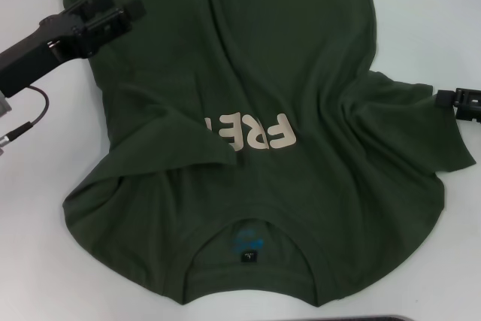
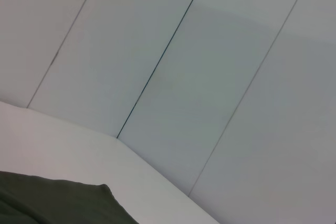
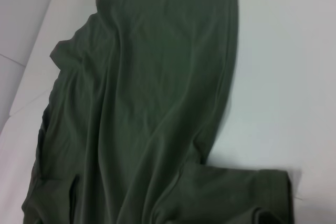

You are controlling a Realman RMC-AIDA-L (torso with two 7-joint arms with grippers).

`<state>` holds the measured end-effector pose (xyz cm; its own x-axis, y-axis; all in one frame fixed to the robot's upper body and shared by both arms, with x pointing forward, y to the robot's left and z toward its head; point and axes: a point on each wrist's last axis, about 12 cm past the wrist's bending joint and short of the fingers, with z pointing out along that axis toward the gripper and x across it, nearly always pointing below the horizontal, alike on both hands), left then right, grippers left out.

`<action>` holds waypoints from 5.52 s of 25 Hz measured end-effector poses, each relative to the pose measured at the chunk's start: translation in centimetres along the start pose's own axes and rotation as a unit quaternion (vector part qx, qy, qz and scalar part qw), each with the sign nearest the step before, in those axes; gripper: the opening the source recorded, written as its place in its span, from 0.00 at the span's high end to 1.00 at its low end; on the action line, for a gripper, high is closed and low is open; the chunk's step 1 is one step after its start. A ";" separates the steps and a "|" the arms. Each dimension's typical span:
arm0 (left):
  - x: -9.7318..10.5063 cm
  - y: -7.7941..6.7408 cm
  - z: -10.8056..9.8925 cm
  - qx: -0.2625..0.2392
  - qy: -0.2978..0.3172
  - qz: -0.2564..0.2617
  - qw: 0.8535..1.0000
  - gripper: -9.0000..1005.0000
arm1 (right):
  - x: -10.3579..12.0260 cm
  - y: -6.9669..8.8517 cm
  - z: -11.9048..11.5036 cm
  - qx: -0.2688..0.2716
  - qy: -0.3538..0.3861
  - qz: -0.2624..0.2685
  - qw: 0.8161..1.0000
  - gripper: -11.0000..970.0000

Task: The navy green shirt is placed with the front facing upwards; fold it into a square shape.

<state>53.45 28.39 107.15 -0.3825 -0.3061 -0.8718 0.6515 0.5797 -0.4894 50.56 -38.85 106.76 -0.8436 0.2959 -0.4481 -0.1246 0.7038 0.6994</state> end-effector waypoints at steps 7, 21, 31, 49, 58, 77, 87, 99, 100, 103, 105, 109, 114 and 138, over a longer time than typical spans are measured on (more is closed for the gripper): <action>0.0 0.0 0.0 -0.002 0.000 0.000 1.000 0.12 | 0.0 0.3 0.8 -0.002 0.001 -0.005 1.000 0.12; 0.2 0.2 0.0 -0.011 0.001 -0.001 1.000 0.12 | -0.1 0.3 1.4 0.001 0.002 -0.005 1.000 0.23; 0.4 0.2 -0.3 -0.015 0.001 -0.003 1.000 0.12 | -0.1 0.3 2.0 0.006 0.020 -0.015 1.000 0.63; 0.8 0.0 0.1 -0.010 0.000 -0.015 1.000 0.12 | 0.6 -1.6 -1.1 0.025 -0.028 0.021 0.999 0.97; 0.9 -0.2 0.4 -0.007 -0.001 -0.017 1.000 0.12 | 1.1 -2.0 -3.7 0.016 -0.052 0.025 0.998 0.95; 1.4 -0.5 0.8 -0.002 -0.002 -0.027 1.000 0.12 | 0.3 -0.4 -2.9 -0.028 -0.047 0.012 0.998 0.93; 1.4 -0.5 0.8 -0.003 -0.001 -0.028 1.000 0.12 | -0.7 1.6 -0.7 -0.071 -0.031 -0.005 0.997 0.91; 1.5 0.0 0.9 -0.022 0.002 -0.026 0.999 0.12 | -1.9 4.3 3.7 -0.113 0.008 -0.026 0.993 0.89; 1.4 0.0 0.9 -0.023 0.002 -0.026 0.999 0.12 | -2.0 4.5 4.2 -0.115 0.014 -0.029 0.993 0.89; 1.4 0.1 0.9 -0.026 0.003 -0.024 0.999 0.12 | -2.1 5.2 5.1 -0.118 0.025 -0.037 0.992 0.84; 1.3 0.1 0.9 -0.026 0.003 -0.024 0.999 0.12 | -2.1 5.5 5.6 -0.120 0.031 -0.040 0.991 0.80; 1.3 0.1 1.0 -0.026 0.003 -0.023 0.999 0.12 | -2.1 5.9 6.1 -0.124 0.036 -0.043 0.991 0.75; 1.3 0.2 1.1 -0.028 0.004 -0.023 0.999 0.12 | -2.1 6.2 6.5 -0.128 0.037 -0.048 0.990 0.59; 1.5 0.0 1.3 -0.023 0.004 -0.025 0.999 0.12 | 0.0 3.5 3.7 -0.089 0.087 -0.020 0.992 0.19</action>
<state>53.73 26.96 105.83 -0.4192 -0.3289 -0.8462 0.6009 0.5981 -0.5302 52.06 -33.96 107.15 -0.9116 0.1434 -0.3854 -0.2370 0.5827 0.7774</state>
